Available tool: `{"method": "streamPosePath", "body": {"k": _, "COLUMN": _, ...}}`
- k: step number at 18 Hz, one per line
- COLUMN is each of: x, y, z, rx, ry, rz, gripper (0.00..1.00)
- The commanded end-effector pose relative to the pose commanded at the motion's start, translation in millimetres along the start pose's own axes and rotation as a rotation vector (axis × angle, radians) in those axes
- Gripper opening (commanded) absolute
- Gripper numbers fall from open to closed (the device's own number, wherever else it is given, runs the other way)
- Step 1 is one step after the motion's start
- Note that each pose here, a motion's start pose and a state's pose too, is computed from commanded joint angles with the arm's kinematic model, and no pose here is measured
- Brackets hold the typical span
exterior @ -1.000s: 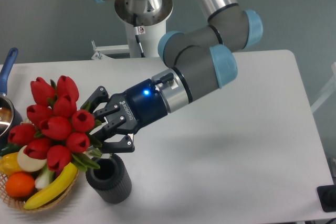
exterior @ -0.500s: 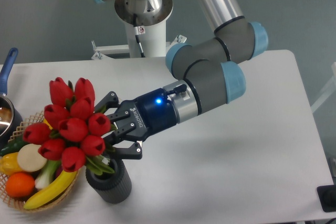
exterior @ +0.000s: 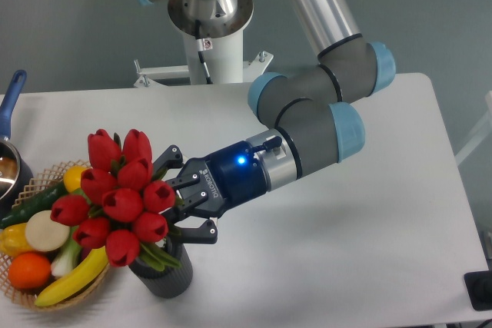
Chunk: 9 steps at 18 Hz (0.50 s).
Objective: Insert the flowers into the vase
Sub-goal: 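Lower the tulip stems into the vase opening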
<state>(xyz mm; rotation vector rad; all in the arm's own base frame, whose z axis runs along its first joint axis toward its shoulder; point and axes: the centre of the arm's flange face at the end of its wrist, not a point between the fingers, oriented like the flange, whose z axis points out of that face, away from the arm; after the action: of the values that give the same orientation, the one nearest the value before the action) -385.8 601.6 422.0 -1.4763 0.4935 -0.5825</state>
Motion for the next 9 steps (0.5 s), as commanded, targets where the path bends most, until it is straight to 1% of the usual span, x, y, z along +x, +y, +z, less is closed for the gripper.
{"method": "streamPosePath", "body": {"k": 9, "x": -0.7, "y": 8.1, "z": 2.8, "rx": 0.0, "ry": 0.004, "rz": -0.014, "gripper": 0.33}}
